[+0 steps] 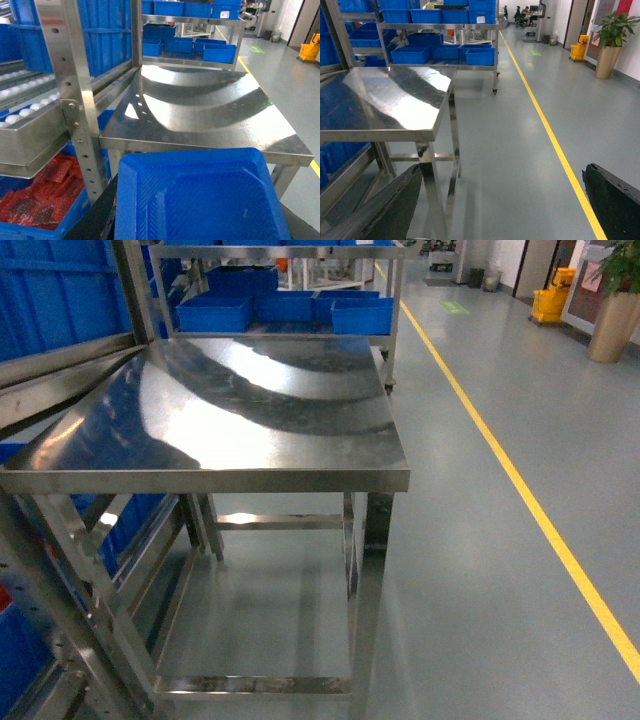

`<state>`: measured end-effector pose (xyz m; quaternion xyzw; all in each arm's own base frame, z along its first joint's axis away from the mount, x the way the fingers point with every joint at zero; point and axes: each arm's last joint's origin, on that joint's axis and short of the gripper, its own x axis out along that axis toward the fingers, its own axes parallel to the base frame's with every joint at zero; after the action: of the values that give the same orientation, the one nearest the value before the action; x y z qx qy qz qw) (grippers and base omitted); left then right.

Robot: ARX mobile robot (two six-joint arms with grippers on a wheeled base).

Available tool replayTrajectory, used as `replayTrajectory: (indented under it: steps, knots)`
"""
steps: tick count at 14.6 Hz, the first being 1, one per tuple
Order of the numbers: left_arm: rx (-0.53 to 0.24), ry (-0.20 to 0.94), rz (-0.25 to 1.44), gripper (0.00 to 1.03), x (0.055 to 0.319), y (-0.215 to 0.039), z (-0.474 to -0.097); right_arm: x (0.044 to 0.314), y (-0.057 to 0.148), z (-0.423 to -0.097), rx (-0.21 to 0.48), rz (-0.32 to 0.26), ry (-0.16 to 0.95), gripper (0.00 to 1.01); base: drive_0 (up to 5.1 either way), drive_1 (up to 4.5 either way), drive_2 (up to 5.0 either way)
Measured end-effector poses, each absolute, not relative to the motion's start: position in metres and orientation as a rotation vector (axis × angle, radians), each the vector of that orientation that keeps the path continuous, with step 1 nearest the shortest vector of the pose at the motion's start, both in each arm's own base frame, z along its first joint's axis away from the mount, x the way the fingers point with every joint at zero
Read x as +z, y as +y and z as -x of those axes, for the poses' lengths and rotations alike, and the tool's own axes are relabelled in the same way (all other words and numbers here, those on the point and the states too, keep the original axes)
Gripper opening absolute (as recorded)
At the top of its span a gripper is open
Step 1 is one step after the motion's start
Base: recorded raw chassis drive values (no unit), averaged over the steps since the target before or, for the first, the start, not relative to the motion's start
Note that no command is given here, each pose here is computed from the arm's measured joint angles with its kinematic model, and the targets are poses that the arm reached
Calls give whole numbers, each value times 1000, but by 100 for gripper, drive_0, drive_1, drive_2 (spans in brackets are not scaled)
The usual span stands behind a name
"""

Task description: Pick blue part to blue bin on bottom shelf

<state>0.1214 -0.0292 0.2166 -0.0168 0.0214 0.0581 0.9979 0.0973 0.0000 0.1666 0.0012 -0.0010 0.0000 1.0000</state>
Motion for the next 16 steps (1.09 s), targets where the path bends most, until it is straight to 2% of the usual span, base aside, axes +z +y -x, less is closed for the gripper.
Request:
replayTrajectory:
  steps: [9,16]
  knots:
    - [117,42,34,44,217,-29,-121,166,0,-97,0,-2,0,98,-487,157,332]
    - [116,43,34,44,217,-29,-121,167,0,-97,0,-3,-3,98,-496,250,250]
